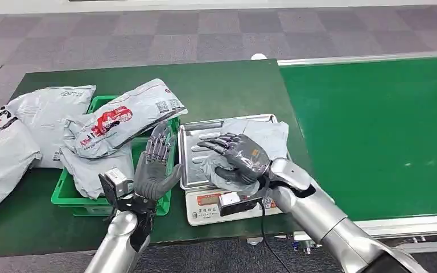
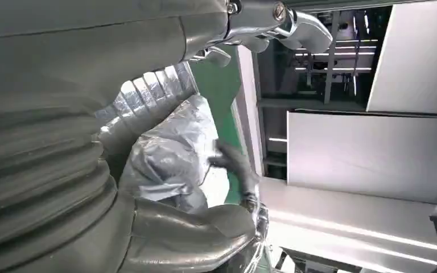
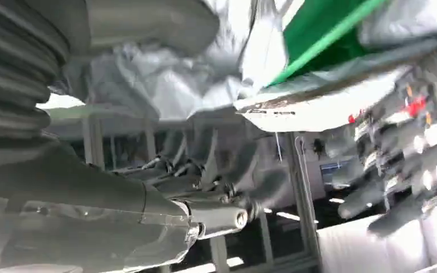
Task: Moved the parcel from conveyor to table for the left to box.
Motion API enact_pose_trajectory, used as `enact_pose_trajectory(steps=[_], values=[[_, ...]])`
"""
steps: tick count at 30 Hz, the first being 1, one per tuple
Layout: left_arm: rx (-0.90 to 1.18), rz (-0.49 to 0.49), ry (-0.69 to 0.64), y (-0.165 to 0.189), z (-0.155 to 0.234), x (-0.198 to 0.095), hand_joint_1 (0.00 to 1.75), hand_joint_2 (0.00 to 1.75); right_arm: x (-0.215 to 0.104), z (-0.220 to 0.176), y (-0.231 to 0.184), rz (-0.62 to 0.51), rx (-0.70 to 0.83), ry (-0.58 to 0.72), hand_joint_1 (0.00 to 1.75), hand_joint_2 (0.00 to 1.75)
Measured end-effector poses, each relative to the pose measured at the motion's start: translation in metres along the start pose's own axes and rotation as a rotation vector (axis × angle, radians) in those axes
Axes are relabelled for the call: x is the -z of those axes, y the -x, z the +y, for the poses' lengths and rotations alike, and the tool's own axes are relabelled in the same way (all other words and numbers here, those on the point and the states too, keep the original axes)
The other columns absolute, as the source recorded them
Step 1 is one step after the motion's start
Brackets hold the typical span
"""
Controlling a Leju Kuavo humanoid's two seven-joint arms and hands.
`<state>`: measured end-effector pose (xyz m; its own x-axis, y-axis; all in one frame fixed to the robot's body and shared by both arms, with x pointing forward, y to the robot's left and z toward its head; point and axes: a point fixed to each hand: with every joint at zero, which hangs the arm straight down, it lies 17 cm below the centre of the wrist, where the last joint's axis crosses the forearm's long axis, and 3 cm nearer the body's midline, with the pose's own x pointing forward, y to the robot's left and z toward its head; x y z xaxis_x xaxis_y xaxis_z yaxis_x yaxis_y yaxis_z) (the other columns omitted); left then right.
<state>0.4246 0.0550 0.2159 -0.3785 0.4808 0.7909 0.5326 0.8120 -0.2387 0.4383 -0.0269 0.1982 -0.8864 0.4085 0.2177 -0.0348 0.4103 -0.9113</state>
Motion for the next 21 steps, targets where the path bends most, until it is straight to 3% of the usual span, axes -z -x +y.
enact_pose_trajectory(steps=[11, 21], values=[[0.007, 0.004, -0.014, 0.002, 0.004, 0.002, 0.00, 1.75, -0.035, -0.019, -0.004, 0.092, 0.373, 0.271, 0.00, 1.75], [0.008, 0.010, -0.001, 0.005, 0.001, 0.005, 0.00, 1.75, -0.056, -0.043, -0.009, 0.127, 0.394, 0.416, 0.00, 1.75]])
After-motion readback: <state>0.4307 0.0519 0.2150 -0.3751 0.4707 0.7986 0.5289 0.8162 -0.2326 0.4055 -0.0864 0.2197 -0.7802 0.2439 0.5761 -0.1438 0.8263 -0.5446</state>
